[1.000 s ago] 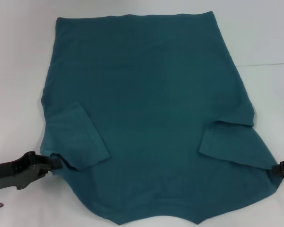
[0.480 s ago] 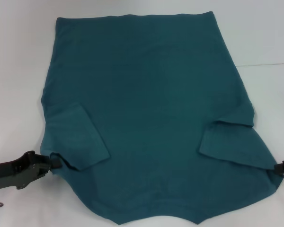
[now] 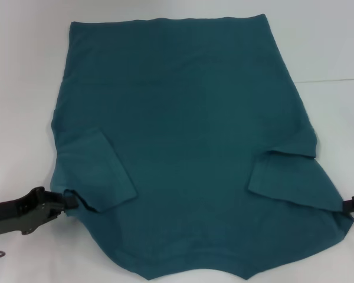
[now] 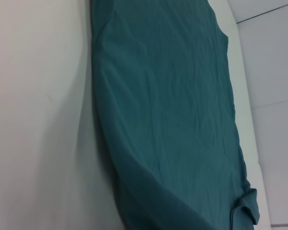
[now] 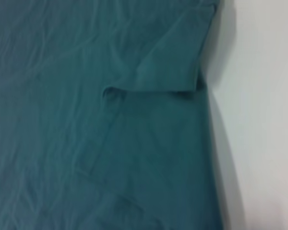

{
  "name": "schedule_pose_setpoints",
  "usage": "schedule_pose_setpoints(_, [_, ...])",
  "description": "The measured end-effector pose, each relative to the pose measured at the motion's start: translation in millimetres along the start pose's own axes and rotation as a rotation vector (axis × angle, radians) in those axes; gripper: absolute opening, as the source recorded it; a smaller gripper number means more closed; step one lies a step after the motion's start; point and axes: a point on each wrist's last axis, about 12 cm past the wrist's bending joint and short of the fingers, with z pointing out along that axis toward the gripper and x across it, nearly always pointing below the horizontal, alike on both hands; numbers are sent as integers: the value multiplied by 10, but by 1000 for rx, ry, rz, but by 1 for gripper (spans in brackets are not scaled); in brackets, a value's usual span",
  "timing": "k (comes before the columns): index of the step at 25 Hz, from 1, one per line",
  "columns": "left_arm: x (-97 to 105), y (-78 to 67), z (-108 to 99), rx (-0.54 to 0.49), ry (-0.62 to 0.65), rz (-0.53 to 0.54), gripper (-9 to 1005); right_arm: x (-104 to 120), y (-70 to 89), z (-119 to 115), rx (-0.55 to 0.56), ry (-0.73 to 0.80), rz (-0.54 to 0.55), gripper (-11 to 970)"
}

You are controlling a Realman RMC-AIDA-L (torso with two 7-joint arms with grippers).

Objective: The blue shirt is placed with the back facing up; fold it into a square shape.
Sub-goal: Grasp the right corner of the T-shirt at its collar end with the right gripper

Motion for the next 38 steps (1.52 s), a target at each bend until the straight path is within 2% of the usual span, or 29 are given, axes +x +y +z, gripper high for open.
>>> schedule_pose_setpoints(20, [5, 5, -2, 1, -2, -3, 20, -12, 71, 72, 6, 50, -42, 491])
schedule_pose_setpoints(38, [18, 9, 1, 2, -1, -6, 20, -101, 354, 304, -35, 123, -123, 492])
